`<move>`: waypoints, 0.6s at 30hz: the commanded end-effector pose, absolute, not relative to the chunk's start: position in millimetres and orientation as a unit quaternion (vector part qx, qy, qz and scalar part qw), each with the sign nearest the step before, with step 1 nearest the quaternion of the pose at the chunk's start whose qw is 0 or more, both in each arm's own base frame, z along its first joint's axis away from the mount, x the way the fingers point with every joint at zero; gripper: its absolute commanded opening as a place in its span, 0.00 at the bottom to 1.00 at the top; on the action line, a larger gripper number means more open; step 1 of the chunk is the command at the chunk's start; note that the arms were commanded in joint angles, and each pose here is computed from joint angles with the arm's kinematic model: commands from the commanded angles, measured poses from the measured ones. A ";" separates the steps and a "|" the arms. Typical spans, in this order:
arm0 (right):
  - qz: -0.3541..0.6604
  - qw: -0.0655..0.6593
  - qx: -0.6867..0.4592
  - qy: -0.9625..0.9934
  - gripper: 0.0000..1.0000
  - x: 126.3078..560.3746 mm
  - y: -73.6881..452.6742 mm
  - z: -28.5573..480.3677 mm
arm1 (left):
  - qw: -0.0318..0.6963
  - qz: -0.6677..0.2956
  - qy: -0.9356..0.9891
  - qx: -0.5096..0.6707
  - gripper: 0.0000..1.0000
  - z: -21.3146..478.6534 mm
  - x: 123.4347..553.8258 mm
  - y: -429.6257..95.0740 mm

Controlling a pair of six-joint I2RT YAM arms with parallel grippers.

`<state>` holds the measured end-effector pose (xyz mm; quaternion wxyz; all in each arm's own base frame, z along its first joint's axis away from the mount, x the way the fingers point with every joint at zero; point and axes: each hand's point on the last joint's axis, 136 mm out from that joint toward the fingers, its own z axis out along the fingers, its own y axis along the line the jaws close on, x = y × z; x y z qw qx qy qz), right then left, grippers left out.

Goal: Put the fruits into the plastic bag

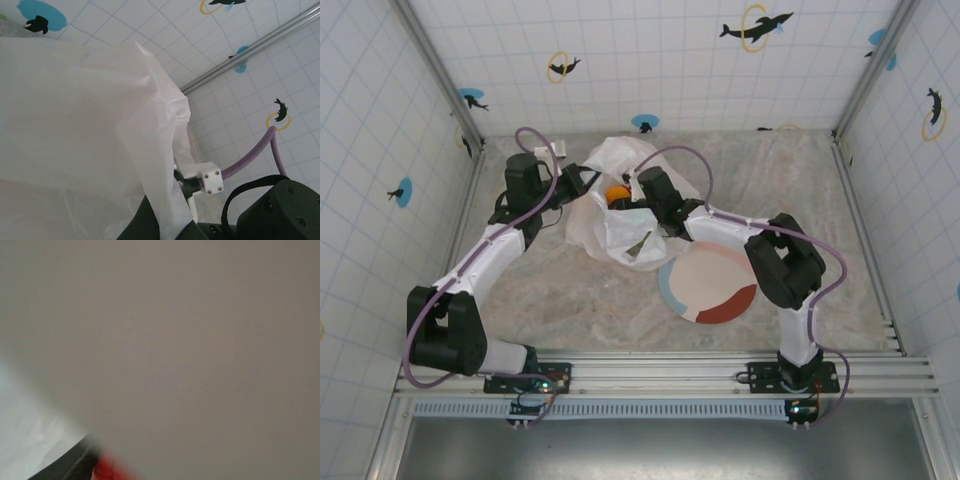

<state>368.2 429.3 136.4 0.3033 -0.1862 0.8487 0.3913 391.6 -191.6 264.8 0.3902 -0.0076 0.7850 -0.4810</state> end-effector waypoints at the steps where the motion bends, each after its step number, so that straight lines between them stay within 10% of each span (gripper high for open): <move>1: 0.409 0.313 -0.188 0.836 0.51 373.8 446.6 147.6 | 0.401 -0.494 0.772 -0.001 0.00 276.9 388.0 -191.9; 18: 0.393 0.323 -0.207 0.836 0.74 372.6 439.0 166.2 | 0.396 -0.483 0.781 -0.013 0.00 266.9 393.5 -187.7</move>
